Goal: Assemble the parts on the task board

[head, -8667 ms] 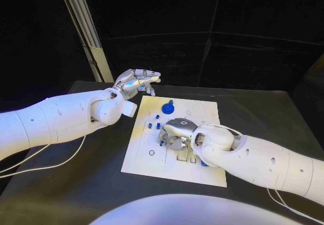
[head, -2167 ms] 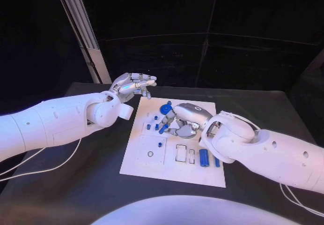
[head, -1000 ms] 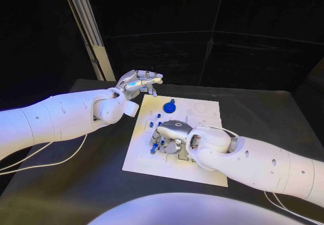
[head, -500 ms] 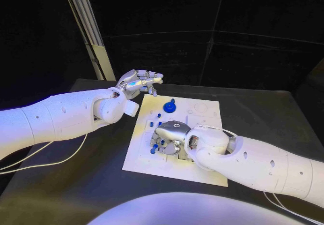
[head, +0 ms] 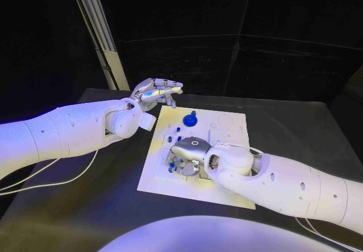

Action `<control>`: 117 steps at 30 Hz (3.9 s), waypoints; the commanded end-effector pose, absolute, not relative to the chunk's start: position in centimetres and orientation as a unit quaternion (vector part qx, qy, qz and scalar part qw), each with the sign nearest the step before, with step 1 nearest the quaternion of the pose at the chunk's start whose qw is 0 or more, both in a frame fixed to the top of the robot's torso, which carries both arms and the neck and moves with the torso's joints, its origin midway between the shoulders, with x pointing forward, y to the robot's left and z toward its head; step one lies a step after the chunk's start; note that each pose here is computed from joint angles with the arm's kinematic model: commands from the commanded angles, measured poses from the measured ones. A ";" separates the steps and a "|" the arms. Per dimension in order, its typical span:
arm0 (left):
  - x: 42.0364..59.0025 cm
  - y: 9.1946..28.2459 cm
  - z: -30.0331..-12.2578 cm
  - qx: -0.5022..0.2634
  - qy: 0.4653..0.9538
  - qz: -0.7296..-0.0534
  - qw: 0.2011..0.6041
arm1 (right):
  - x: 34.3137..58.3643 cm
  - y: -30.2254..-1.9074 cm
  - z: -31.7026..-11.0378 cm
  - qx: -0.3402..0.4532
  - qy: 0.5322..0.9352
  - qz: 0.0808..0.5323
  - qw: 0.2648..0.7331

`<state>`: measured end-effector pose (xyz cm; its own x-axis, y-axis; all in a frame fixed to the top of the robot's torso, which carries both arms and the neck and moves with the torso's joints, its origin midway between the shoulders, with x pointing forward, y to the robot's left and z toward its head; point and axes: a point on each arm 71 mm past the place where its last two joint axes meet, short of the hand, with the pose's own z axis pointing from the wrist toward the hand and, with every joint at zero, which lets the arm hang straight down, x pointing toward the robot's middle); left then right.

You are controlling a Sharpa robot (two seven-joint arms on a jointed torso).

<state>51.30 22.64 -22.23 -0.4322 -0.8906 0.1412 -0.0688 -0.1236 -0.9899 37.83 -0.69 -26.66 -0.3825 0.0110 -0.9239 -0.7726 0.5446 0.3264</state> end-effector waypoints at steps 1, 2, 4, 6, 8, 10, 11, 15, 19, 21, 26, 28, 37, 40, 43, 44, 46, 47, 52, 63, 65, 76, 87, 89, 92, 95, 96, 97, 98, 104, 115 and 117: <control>51.3 22.5 -22.1 -0.416 0.572 -0.627 0.325 | 37.8 -0.6 -26.4 -0.259 0.720 0.406 0.500; 51.3 22.5 -22.1 -0.416 0.572 -0.627 0.325 | 37.8 -0.6 -26.4 -0.258 0.719 0.408 0.500; 51.3 22.5 -22.1 -0.416 0.573 -0.627 0.325 | 37.8 -0.6 -26.3 -0.253 0.716 0.413 0.503; 51.3 22.5 -22.1 -0.416 0.573 -0.627 0.324 | 37.8 -0.6 -26.2 -0.249 0.712 0.418 0.507; 51.3 22.5 -22.1 -0.416 0.573 -0.627 0.324 | 37.8 -0.7 -26.1 -0.243 0.706 0.425 0.511; 51.3 22.5 -22.1 -0.416 0.573 -0.627 0.324 | 37.8 -0.8 -25.8 -0.236 0.699 0.433 0.517; 51.3 22.5 -22.1 -0.416 0.573 -0.627 0.324 | 37.8 -0.9 -25.8 -0.235 0.698 0.435 0.518; 51.3 22.6 -22.1 -0.417 0.573 -0.627 0.324 | 37.6 -2.0 -25.4 -0.216 0.690 0.449 0.526; 51.3 22.8 -22.1 -0.418 0.573 -0.626 0.325 | 37.6 -4.6 -24.9 -0.176 0.690 0.457 0.533; 51.3 22.9 -22.2 -0.418 0.573 -0.625 0.326 | 37.6 -6.5 -24.7 -0.148 0.694 0.456 0.537; 51.2 23.2 -22.2 -0.420 0.573 -0.624 0.328 | 38.1 -11.2 -23.7 -0.061 0.715 0.440 0.539; 51.2 23.3 -22.2 -0.420 0.572 -0.623 0.328 | 38.1 -13.7 -23.7 -0.007 0.737 0.422 0.527; 51.1 23.3 -22.3 -0.421 0.573 -0.622 0.328 | 37.8 -19.8 -24.2 0.081 0.800 0.316 0.504; 51.1 23.3 -22.3 -0.421 0.573 -0.622 0.327 | 37.6 -20.8 -24.4 0.072 0.814 0.273 0.508; 51.0 23.3 -22.4 -0.421 0.574 -0.622 0.326 | 37.5 -21.1 -24.4 0.047 0.820 0.234 0.521; 51.0 23.3 -22.4 -0.422 0.574 -0.622 0.326 | 37.5 -21.2 -24.4 0.043 0.821 0.226 0.522; 51.0 23.3 -22.5 -0.422 0.574 -0.622 0.326 | 37.4 -21.2 -24.5 0.037 0.824 0.211 0.524; 51.0 23.4 -22.5 -0.422 0.574 -0.621 0.326 | 37.4 -21.2 -24.5 0.035 0.826 0.206 0.524; 51.0 23.5 -22.5 -0.423 0.572 -0.621 0.329 | 37.2 -21.0 -25.1 0.011 0.832 0.181 0.524; 51.0 23.6 -22.5 -0.423 0.572 -0.620 0.330 | 36.5 -19.6 -26.7 -0.009 0.853 0.173 0.492; 50.9 23.6 -22.6 -0.423 0.572 -0.620 0.330 | 36.4 -19.3 -27.0 -0.009 0.855 0.175 0.488; 50.9 23.6 -22.6 -0.424 0.573 -0.619 0.329 | 36.1 -18.4 -28.1 -0.027 0.869 0.166 0.464; 50.9 23.6 -22.7 -0.424 0.575 -0.619 0.326 | 36.6 -17.2 -28.6 -0.077 0.853 0.146 0.495; 50.9 23.6 -22.7 -0.424 0.575 -0.619 0.326 | 36.7 -17.0 -28.7 -0.090 0.849 0.141 0.501; 50.9 23.6 -22.7 -0.424 0.575 -0.619 0.325 | 36.6 -16.8 -28.7 -0.100 0.847 0.138 0.504; 50.9 23.6 -22.7 -0.424 0.576 -0.619 0.325 | 36.6 -16.7 -28.7 -0.106 0.846 0.136 0.505; 50.9 23.6 -22.7 -0.425 0.576 -0.619 0.325 | 36.5 -16.6 -28.7 -0.106 0.846 0.136 0.505; 50.9 23.6 -22.7 -0.425 0.576 -0.619 0.325 | 36.5 -16.6 -28.7 -0.104 0.846 0.138 0.504; 50.9 23.6 -22.7 -0.425 0.576 -0.619 0.325 | 36.5 -16.6 -28.7 -0.100 0.846 0.140 0.504; 50.8 23.6 -22.8 -0.425 0.576 -0.618 0.324 | 36.2 -16.8 -28.3 -0.038 0.846 0.175 0.502; 50.8 23.5 -23.0 -0.425 0.577 -0.618 0.321 | 35.5 -16.7 -27.2 0.091 0.829 0.254 0.490; 50.8 23.5 -23.0 -0.425 0.578 -0.618 0.321 | 35.4 -16.6 -27.1 0.097 0.829 0.258 0.487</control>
<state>50.78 23.66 -23.11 -0.4216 -0.8950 0.1455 -0.0936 -0.1167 -0.9887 35.37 -16.65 -27.42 -0.5140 0.3075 -0.8007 -0.1458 0.8886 0.4349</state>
